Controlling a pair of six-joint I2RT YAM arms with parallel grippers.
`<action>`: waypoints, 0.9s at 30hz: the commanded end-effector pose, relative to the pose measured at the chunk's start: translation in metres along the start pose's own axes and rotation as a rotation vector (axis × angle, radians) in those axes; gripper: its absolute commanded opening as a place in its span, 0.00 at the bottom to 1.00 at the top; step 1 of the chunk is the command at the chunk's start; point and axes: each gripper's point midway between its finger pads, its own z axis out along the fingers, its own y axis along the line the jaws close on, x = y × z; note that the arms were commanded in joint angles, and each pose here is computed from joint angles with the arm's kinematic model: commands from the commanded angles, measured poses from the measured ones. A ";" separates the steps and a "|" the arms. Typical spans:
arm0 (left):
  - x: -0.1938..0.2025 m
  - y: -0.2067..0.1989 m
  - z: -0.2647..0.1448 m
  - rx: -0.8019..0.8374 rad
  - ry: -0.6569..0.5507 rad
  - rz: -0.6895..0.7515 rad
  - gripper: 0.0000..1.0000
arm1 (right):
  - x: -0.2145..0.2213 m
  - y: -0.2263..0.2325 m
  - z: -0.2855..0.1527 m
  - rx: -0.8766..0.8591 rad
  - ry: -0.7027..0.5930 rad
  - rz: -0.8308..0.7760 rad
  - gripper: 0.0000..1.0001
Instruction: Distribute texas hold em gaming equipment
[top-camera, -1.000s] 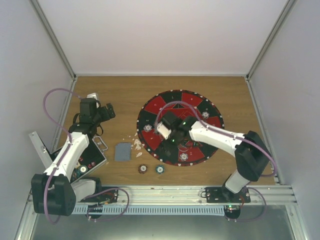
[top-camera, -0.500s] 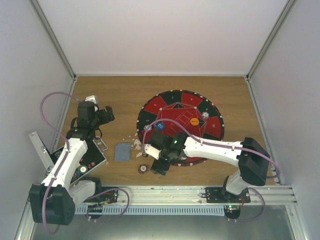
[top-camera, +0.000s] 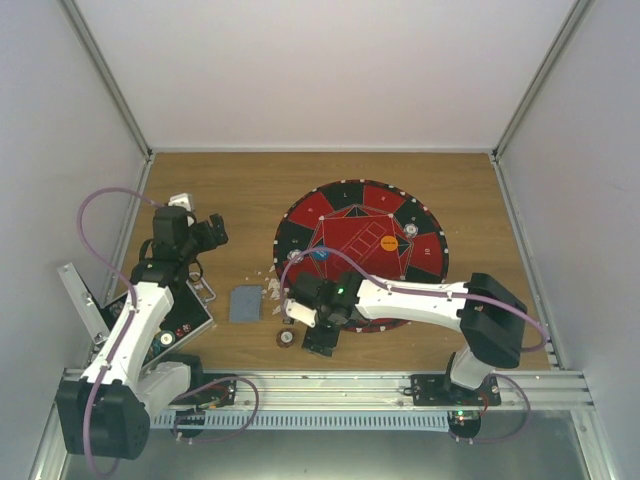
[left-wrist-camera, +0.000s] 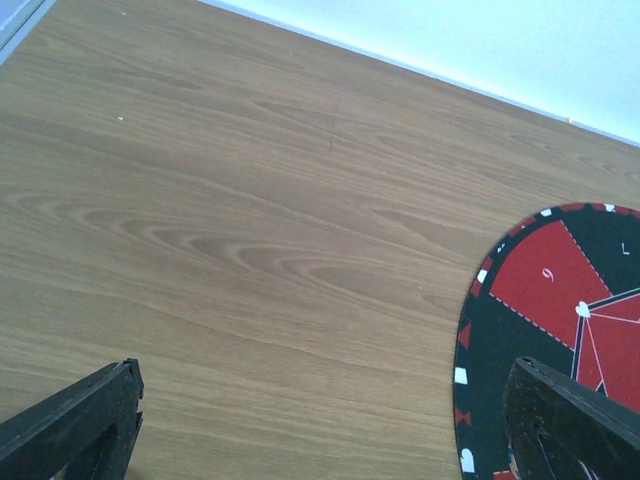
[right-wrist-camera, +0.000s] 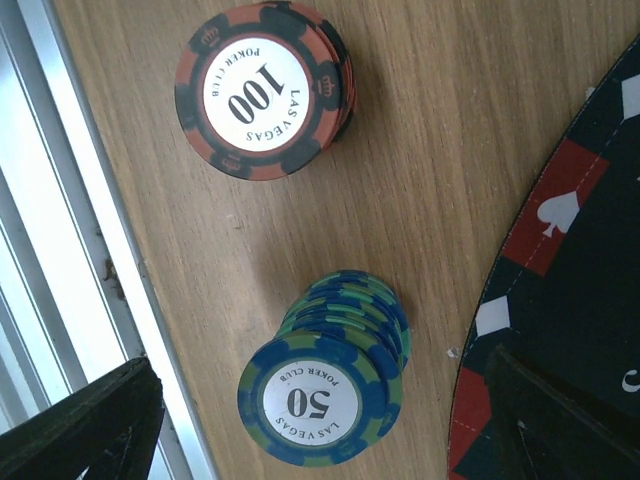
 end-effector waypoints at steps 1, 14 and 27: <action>0.000 0.000 -0.004 0.006 -0.018 0.004 0.99 | 0.009 0.000 0.011 0.018 0.047 -0.028 0.88; 0.004 0.001 -0.004 0.008 -0.011 0.000 0.99 | 0.014 -0.001 0.022 0.018 0.096 -0.022 0.76; 0.005 0.001 -0.004 0.007 -0.010 -0.001 0.99 | 0.017 0.000 0.026 0.011 0.112 -0.017 0.60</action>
